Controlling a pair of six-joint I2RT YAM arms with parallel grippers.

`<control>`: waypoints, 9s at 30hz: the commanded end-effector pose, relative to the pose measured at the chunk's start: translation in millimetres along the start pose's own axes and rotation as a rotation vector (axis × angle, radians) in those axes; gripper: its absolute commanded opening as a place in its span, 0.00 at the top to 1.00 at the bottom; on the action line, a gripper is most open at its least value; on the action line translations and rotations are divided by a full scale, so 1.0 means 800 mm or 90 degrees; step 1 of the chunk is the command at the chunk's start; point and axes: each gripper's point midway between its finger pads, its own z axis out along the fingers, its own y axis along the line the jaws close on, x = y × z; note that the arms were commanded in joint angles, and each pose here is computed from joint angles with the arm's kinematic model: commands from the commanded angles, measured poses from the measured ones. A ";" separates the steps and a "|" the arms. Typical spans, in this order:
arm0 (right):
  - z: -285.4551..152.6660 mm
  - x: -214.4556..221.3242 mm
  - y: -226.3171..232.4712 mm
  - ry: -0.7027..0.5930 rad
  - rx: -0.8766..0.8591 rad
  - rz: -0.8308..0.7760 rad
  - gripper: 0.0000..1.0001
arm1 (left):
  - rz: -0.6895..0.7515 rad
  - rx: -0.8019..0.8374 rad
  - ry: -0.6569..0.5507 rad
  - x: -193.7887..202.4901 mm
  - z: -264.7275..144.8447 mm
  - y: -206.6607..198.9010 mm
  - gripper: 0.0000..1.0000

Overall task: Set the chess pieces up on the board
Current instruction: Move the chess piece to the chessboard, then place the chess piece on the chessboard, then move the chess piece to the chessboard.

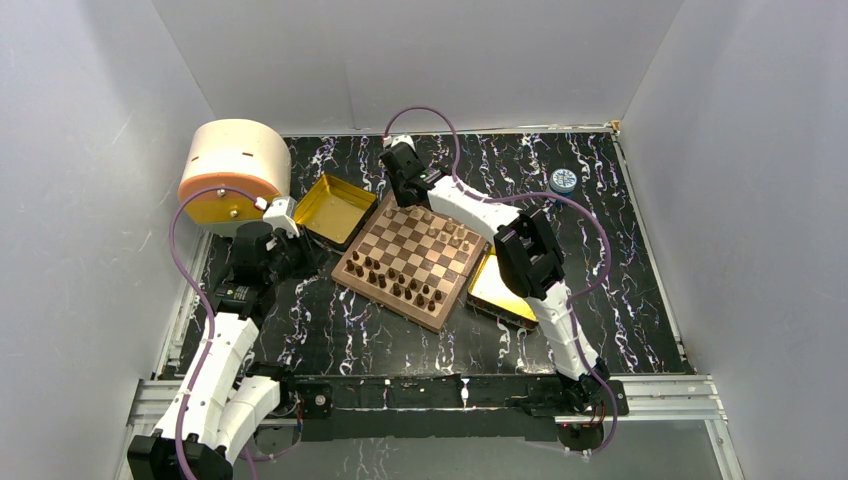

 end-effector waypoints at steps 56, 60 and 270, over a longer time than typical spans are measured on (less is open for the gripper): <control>-0.273 -0.088 0.017 -0.390 -0.272 -0.038 0.54 | -0.405 0.278 -0.061 -0.096 -0.026 -0.125 0.87; -0.330 -0.077 0.032 -0.500 -0.348 -0.074 0.51 | -0.458 0.331 -0.058 -0.112 -0.030 -0.141 0.85; -0.425 0.076 -0.061 -0.512 -0.246 -0.053 0.47 | 0.182 -0.107 0.291 -0.036 0.247 -0.125 0.92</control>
